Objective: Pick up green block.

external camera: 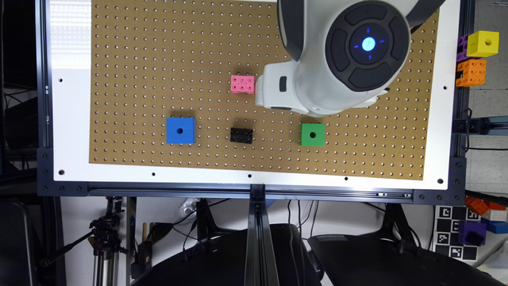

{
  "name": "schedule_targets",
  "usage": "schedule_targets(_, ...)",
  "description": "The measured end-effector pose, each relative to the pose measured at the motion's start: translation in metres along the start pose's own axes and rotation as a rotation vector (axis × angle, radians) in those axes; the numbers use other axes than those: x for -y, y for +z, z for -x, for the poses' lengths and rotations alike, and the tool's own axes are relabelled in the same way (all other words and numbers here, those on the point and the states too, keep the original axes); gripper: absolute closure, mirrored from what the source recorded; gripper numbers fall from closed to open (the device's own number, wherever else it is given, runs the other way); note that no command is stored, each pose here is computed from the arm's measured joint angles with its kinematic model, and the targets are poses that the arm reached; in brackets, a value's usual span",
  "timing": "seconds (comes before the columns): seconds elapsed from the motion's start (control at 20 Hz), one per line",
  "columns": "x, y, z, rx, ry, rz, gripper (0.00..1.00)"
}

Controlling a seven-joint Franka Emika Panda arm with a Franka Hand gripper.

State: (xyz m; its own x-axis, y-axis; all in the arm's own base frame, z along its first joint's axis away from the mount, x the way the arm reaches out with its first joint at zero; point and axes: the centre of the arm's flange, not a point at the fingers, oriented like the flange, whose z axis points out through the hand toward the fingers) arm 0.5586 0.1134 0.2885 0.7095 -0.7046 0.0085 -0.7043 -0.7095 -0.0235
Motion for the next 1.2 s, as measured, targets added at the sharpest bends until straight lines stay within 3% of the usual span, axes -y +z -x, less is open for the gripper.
schedule_targets(0.15,0.000,0.000,0.0003,0.0003,-0.0005,0.0004,0.00)
schedule_targets(0.25,0.002,-0.001,0.0010,-0.0011,-0.0032,-0.0034,0.00)
schedule_targets(0.45,0.015,-0.006,-0.0014,-0.0088,-0.0111,-0.0216,0.00)
schedule_targets(0.6,0.034,-0.003,-0.0096,-0.0132,-0.0157,-0.0366,0.00)
schedule_targets(0.85,0.058,0.009,-0.0160,-0.0094,-0.0224,-0.0478,0.00)
schedule_targets(0.95,0.061,0.009,-0.0136,-0.0072,-0.0228,-0.0496,0.00)
schedule_targets(1.1,0.062,0.022,-0.0112,0.0019,-0.0229,-0.0396,0.00)
schedule_targets(1.2,0.062,0.036,-0.0114,0.0060,-0.0220,-0.0364,0.00)
